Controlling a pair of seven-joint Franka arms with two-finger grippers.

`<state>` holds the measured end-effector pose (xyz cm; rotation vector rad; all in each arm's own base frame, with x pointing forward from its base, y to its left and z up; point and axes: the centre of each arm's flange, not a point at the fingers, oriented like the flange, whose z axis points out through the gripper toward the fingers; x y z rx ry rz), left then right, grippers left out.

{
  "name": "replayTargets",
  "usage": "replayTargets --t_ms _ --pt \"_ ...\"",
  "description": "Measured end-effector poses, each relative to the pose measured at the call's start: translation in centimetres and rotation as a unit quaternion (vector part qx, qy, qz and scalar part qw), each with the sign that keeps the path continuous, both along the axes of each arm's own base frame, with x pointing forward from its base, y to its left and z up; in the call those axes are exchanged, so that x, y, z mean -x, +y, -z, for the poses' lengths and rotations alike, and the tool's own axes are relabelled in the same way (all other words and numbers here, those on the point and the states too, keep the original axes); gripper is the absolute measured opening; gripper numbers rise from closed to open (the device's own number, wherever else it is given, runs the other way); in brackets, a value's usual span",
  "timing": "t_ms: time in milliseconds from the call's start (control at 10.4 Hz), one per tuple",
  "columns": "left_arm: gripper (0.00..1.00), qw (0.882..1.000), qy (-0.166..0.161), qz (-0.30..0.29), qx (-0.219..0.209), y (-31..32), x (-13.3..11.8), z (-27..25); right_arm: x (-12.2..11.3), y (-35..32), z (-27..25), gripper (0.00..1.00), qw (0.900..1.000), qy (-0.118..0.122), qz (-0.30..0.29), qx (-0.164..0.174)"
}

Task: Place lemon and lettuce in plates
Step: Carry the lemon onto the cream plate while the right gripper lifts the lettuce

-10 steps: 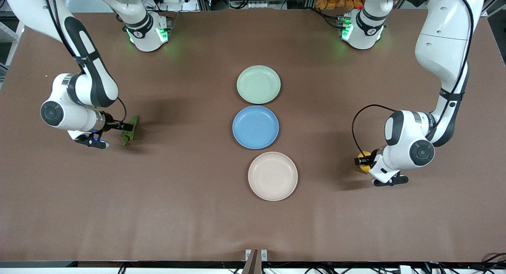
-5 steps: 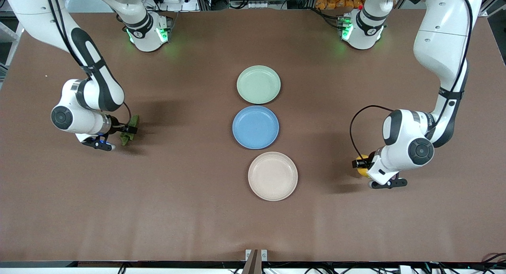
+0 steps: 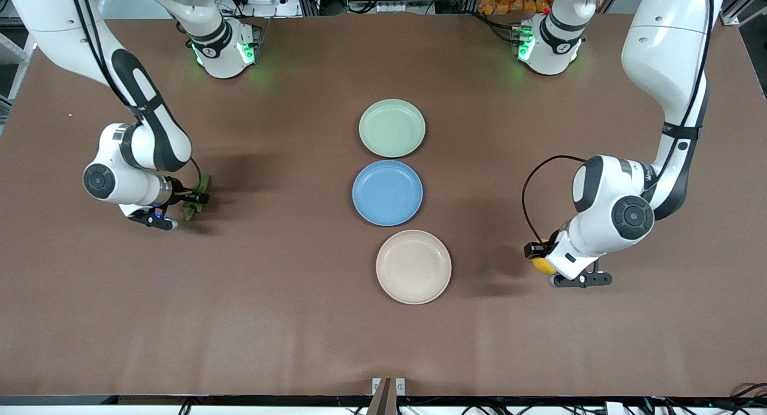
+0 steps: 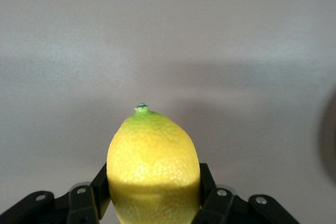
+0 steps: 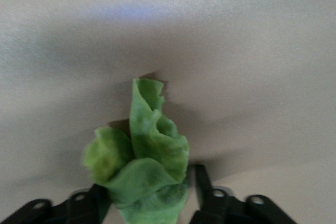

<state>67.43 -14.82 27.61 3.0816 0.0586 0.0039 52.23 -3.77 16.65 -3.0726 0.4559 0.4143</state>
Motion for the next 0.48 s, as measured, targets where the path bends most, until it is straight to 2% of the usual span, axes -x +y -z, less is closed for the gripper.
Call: replayTargets --t_ms 384,479 --pt "0.67 0.999 -0.001 -0.044 0.009 -5.3 1.1 -0.8 -0.4 2.1 -0.5 0.04 1.000 0.018 0.023 0.009" --pt "0.67 0.998 -0.004 -0.059 0.011 -7.1 1.4 -1.3 -0.6 2.1 -0.8 0.04 0.999 0.027 0.023 0.009"
